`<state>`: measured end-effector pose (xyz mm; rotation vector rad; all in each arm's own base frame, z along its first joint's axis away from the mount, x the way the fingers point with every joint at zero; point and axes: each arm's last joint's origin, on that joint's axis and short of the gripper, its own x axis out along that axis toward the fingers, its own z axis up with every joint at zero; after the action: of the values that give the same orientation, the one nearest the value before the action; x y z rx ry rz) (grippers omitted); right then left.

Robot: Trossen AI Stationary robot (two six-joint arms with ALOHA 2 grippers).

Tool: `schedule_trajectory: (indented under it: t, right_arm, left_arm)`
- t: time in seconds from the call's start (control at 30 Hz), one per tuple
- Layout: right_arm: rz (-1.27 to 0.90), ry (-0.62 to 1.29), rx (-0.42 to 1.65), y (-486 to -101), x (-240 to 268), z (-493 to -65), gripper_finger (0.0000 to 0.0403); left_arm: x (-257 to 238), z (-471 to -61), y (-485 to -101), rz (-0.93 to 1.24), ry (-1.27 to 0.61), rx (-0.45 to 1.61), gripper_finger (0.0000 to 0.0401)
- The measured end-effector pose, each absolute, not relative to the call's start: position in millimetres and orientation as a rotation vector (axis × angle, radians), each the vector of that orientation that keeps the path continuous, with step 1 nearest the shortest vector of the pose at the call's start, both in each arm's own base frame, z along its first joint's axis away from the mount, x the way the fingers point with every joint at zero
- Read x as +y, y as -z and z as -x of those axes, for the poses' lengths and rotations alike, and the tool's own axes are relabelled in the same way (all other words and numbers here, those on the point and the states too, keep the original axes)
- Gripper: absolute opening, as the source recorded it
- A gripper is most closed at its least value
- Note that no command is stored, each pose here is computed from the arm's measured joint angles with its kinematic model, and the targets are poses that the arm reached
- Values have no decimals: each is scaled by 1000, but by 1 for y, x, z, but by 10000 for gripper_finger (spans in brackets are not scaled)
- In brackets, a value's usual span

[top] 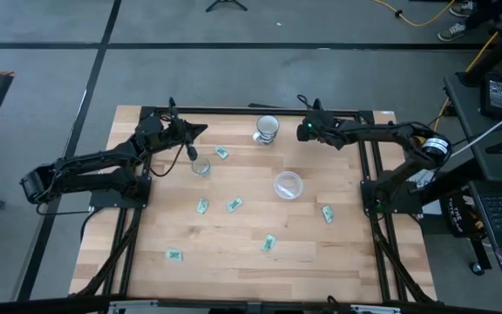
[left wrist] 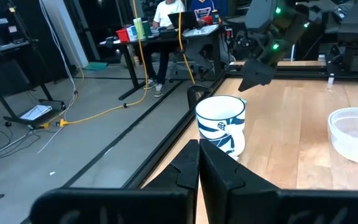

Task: Pick and place Stevia / Truvia into bins
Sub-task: Put the stevia packet into the transparent container

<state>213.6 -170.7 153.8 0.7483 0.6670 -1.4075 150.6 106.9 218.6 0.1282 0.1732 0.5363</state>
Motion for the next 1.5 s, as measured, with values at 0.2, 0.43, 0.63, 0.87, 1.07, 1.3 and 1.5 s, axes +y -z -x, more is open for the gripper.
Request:
schedule_trajectory:
  t: [0.2, 0.43, 0.63, 0.87, 1.07, 1.3, 1.5]
  right_arm:
    - [-749, 1405, 653, -140, -176, -221, 169]
    - [-775, 1444, 682, -124, -181, -221, 169]
    - [-790, 1470, 701, -114, -184, -220, 169]
    - [-784, 1477, 706, -111, -185, -220, 168]
    - [-760, 1495, 703, -111, -185, -220, 168]
    - [-746, 1509, 694, -111, -186, -219, 168]
    - [-746, 1506, 688, -111, -187, -220, 168]
  left_arm:
    - [107, -151, -219, -128, -536, 173, 6]
    - [107, -151, -219, -128, -536, 173, 6]
    - [107, -151, -219, -128, -536, 173, 6]
    - [107, -151, -219, -128, -536, 173, 6]
    - [107, -151, -219, -128, -537, 173, 6]
    - [107, -151, -219, -128, -536, 173, 6]
    - [107, -151, -219, -128, -536, 173, 6]
